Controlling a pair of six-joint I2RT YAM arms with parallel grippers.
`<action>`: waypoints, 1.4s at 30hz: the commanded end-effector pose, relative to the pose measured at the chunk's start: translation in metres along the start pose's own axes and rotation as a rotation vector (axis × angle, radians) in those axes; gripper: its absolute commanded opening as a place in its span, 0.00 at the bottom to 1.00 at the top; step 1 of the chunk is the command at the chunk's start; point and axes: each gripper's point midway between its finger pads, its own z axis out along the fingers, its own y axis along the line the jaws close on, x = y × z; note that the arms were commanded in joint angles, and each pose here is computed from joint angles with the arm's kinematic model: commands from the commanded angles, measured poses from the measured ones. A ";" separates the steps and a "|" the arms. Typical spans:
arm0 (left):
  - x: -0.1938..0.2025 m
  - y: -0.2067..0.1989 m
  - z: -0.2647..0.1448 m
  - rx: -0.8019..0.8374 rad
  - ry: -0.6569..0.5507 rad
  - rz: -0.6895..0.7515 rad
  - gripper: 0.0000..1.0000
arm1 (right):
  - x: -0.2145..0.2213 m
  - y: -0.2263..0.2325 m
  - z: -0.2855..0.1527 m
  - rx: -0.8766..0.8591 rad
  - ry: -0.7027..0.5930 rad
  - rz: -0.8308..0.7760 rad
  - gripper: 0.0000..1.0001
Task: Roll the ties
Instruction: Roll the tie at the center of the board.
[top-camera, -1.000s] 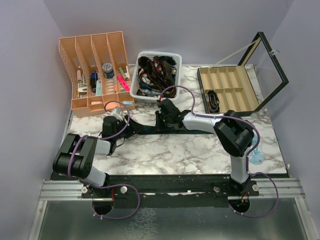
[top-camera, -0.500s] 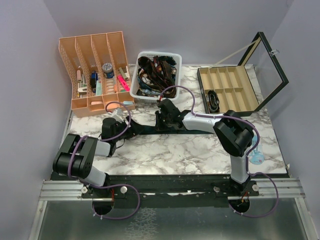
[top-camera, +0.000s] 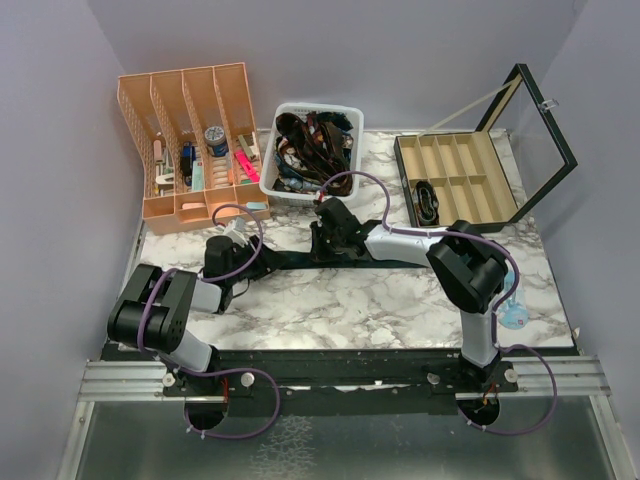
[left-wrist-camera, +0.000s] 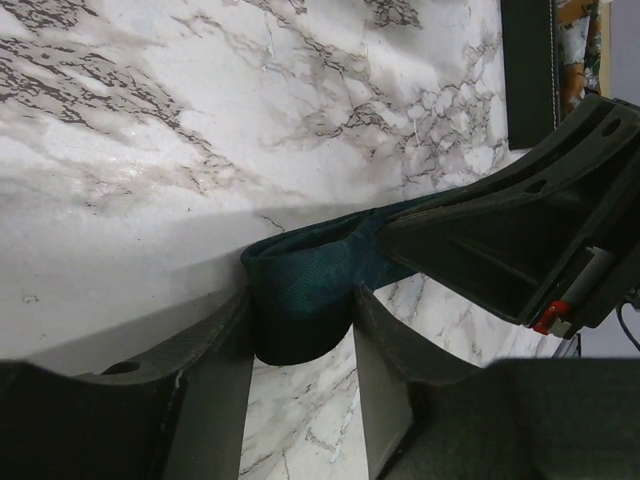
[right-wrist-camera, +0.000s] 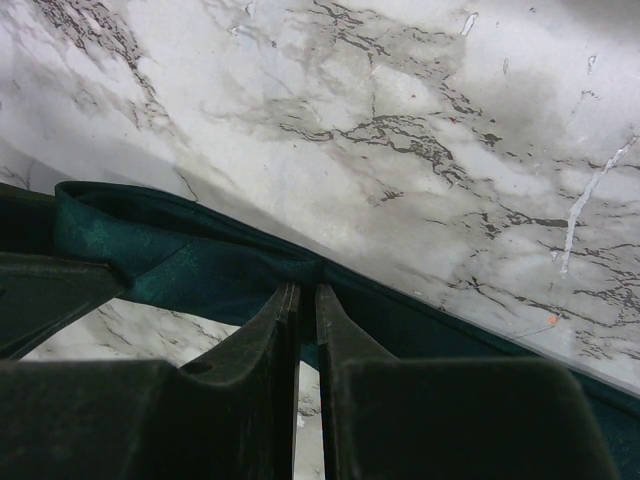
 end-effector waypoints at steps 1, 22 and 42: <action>0.004 -0.001 -0.002 0.002 0.011 -0.001 0.40 | 0.024 -0.018 0.007 0.055 0.082 -0.016 0.16; -0.011 0.011 -0.022 -0.201 0.088 0.159 0.00 | -0.035 0.047 -0.053 -0.244 -0.091 -0.182 0.35; -0.042 0.007 -0.042 -0.424 0.088 0.296 0.00 | -0.013 0.069 0.004 -0.346 0.072 -0.109 0.14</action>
